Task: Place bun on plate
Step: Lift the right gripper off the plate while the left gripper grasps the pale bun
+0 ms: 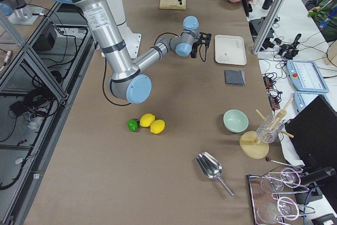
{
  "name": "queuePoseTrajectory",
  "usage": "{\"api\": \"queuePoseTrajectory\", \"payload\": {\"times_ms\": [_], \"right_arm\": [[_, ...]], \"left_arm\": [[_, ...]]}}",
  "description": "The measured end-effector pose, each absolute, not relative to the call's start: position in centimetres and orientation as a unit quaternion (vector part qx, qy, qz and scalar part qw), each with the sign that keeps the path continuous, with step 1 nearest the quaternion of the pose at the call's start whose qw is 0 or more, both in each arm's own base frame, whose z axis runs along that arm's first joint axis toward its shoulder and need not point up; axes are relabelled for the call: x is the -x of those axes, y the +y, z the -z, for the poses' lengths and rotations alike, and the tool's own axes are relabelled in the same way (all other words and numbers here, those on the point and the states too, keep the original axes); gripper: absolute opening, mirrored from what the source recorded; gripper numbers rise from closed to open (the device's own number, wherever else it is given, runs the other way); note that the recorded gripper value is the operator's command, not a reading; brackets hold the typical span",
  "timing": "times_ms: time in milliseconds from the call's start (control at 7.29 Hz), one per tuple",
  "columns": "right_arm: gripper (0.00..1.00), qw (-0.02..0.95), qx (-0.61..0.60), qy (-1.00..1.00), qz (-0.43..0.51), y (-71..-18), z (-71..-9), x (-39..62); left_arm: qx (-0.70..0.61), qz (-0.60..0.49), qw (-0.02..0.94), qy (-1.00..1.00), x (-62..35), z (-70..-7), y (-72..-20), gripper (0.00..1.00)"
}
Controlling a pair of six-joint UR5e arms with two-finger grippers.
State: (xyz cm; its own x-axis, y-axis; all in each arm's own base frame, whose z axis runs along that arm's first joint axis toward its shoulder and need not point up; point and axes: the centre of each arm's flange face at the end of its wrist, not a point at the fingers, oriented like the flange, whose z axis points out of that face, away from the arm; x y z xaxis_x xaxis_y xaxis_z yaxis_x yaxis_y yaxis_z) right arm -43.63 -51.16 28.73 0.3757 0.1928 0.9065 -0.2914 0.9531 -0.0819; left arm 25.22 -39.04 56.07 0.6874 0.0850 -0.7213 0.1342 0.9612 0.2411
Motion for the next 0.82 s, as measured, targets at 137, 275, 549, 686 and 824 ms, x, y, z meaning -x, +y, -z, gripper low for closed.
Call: {"api": "queuePoseTrajectory", "payload": {"times_ms": [137, 275, 549, 686, 824], "right_arm": [[1.00, 0.828, -0.046, -0.539, -0.147, -51.15, -28.80, 43.63], [1.00, 0.829, -0.046, -0.538, -0.147, -51.14, -28.85, 43.66], [1.00, 0.829, -0.046, -0.538, -0.147, -51.11, -28.86, 43.67], [1.00, 0.828, -0.046, -0.539, -0.147, -51.09, -28.78, 43.64], [1.00, 0.828, -0.047, -0.539, -0.148, -51.06, -28.70, 43.61]], "left_arm": [[-0.137, 0.011, 0.909, 0.394, -25.33, -56.30, -38.87, 0.71], [-0.136, 0.008, 0.910, 0.392, -25.38, -56.48, -38.72, 0.52], [-0.135, 0.006, 0.910, 0.392, -25.41, -56.61, -38.50, 0.27], [-0.135, 0.005, 0.910, 0.392, -25.36, -56.63, -38.44, 0.22], [-0.136, 0.005, 0.909, 0.393, -25.16, -56.77, -38.27, 0.22]]}}
